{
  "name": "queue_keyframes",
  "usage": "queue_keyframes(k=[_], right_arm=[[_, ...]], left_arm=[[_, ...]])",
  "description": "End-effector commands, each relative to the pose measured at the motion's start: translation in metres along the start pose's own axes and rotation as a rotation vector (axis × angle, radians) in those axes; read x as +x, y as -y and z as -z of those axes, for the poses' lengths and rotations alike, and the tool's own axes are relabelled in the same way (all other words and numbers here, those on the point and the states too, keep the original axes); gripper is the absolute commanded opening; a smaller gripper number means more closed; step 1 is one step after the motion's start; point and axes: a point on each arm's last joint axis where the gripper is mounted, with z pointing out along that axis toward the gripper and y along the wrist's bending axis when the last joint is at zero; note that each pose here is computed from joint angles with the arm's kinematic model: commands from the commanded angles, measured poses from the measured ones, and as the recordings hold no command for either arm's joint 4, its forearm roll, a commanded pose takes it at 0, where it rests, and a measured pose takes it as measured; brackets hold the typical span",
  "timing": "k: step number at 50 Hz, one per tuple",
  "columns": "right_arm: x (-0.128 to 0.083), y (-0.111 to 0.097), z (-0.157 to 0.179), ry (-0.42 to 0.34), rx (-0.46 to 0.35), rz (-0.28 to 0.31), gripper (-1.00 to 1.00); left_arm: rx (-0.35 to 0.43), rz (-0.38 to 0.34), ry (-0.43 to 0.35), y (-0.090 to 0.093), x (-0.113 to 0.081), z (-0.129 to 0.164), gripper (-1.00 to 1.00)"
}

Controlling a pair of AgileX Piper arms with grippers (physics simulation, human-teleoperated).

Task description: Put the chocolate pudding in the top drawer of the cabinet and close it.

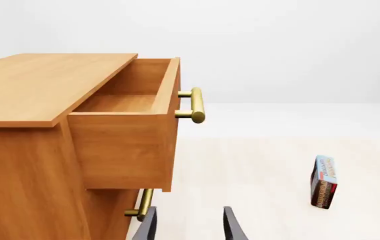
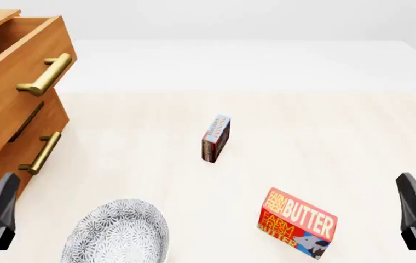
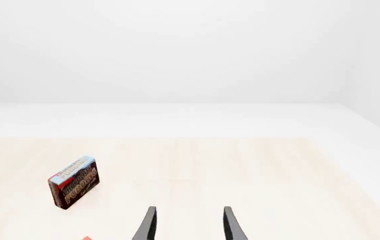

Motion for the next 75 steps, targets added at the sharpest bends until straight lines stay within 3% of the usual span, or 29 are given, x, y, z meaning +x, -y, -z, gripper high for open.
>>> queue_keyframes(k=[1, 21, 33, 35, 50, 51, 54, 56, 69, 75], right_arm=[[-0.001, 0.000, 0.000, 0.000, -0.002, 0.002, 1.00], [-0.001, 0.000, 0.000, 0.000, -0.002, 0.002, 1.00], [-0.001, 0.000, 0.000, 0.000, -0.002, 0.002, 1.00], [-0.001, 0.000, 0.000, 0.000, -0.002, 0.002, 1.00], [-0.001, 0.000, 0.000, 0.000, -0.002, 0.002, 1.00], [-0.001, 0.000, 0.000, 0.000, -0.002, 0.002, 1.00], [-0.001, 0.000, 0.000, 0.000, -0.002, 0.002, 1.00], [-0.001, 0.000, 0.000, 0.000, -0.002, 0.002, 1.00], [-0.001, 0.000, 0.000, 0.000, -0.002, 0.002, 1.00], [-0.001, 0.000, 0.000, 0.000, -0.002, 0.002, 1.00]], left_arm=[[0.002, -0.007, -0.003, 0.000, -0.001, -0.001, 1.00], [0.005, 0.002, -0.025, 0.000, -0.005, -0.001, 1.00], [0.050, -0.028, 0.014, 0.003, -0.054, 0.000, 1.00], [0.062, -0.056, 0.005, 0.003, -0.063, -0.002, 1.00], [0.104, -0.062, -0.009, 0.006, -0.125, -0.010, 1.00], [0.091, -0.090, -0.019, 0.005, -0.128, -0.012, 1.00], [0.097, -0.078, -0.003, 0.005, -0.137, -0.009, 1.00], [0.085, -0.121, -0.006, 0.004, -0.144, -0.011, 1.00], [0.073, -0.087, 0.024, 0.003, -0.183, -0.011, 1.00], [0.080, -0.083, 0.006, 0.004, -0.191, -0.020, 1.00]])
